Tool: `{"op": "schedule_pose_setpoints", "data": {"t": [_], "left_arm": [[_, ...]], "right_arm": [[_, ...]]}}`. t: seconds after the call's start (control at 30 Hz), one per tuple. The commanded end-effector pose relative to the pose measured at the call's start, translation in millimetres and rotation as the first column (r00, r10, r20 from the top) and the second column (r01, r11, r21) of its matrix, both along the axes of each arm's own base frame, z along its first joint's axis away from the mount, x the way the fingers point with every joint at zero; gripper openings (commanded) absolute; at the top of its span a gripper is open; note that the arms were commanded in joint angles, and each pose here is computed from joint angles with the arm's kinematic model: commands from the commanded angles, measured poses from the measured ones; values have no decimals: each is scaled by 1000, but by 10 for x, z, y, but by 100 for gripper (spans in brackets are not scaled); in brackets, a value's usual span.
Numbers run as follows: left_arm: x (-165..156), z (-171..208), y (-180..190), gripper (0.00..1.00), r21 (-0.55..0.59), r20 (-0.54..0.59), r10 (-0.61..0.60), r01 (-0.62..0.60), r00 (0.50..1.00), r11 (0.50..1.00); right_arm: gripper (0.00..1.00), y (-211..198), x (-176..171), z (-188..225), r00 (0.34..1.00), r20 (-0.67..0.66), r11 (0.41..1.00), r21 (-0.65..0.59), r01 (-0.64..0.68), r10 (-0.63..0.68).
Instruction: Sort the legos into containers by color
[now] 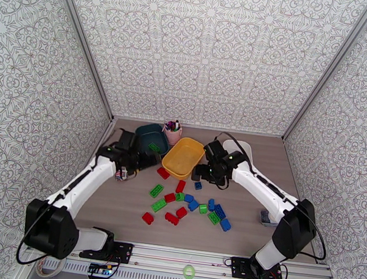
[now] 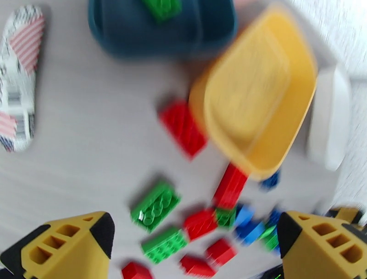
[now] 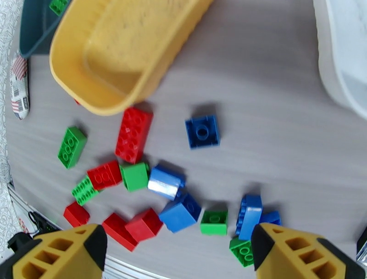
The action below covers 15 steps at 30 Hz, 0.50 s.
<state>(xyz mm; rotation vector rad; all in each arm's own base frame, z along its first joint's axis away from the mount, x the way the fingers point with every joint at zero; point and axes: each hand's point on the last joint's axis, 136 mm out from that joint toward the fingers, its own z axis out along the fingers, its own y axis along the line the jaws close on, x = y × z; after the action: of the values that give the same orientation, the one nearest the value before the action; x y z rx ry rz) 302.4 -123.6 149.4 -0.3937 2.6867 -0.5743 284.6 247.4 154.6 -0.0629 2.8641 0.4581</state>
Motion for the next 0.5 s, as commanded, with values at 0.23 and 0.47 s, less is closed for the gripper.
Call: {"op": "schedule_pose_setpoints", "data": {"t": [0.23, 0.47], "left_arm": [[-714, -774, -189, 88, 168, -190, -211, 243, 959, 955], [-693, -1007, -158, 84, 216, -251, -263, 319, 932, 923]], "right_arm": [[82, -15, -461, -187, 999, -52, 999, 51, 4, -1], [81, 99, -625, -228, 997, -71, 997, 73, -21, 26]]}}
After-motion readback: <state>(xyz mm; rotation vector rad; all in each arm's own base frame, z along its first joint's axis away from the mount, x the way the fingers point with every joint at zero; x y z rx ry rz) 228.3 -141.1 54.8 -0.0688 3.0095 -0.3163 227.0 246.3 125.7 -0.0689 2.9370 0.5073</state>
